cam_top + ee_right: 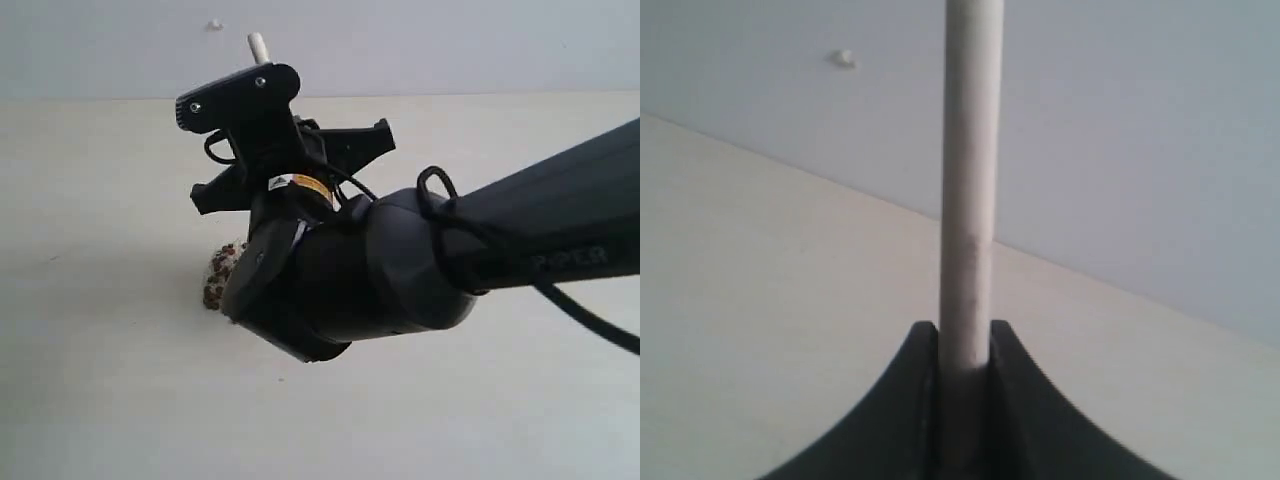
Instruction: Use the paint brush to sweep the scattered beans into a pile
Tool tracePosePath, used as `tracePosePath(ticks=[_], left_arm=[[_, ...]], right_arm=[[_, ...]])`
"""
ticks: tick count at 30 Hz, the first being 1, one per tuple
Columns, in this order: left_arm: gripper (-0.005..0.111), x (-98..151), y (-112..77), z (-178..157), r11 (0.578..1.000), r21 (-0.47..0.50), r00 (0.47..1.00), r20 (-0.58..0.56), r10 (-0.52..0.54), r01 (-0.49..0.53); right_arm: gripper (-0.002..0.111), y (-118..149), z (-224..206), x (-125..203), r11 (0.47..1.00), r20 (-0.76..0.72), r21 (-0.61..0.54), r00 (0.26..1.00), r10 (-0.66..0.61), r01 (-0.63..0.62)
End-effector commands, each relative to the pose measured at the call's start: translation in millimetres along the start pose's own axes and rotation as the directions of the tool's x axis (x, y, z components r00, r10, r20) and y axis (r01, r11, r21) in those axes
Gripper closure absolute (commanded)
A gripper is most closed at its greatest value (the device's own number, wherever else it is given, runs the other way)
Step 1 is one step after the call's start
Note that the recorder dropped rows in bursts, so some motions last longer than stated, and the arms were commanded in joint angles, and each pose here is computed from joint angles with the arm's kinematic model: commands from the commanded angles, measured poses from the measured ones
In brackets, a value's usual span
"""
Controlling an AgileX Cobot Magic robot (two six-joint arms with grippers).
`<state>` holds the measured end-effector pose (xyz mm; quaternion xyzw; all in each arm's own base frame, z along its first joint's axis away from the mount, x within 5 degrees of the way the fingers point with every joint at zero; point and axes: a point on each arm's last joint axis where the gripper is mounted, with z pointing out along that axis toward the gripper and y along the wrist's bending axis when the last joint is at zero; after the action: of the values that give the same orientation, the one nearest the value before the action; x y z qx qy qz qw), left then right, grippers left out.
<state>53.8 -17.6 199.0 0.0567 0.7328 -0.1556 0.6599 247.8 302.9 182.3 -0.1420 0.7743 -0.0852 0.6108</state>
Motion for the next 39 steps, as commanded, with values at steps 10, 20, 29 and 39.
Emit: tracePosePath(ticks=[10,20,29,39], left_arm=[[0.107,1,-0.2,0,1.0,0.007,1.0,0.004,-0.003,0.003],[0.107,1,-1.6,0,1.0,0.03,1.0,0.0,-0.001,0.001],[0.107,1,-1.8,0,0.999,0.034,1.0,0.0,-0.001,0.001],[0.107,1,-1.8,0,0.999,0.034,1.0,0.0,-0.001,0.001]], right_arm=[[0.108,-4,-54,51,0.994,-0.194,0.021,0.976,-0.104,0.11],[0.108,12,-55,56,0.997,-0.157,-0.063,0.987,0.022,-0.032],[0.108,22,-52,51,0.974,-0.113,-0.109,0.976,0.185,-0.197],[0.108,18,-51,14,0.989,0.033,0.018,0.989,0.145,-0.145]])
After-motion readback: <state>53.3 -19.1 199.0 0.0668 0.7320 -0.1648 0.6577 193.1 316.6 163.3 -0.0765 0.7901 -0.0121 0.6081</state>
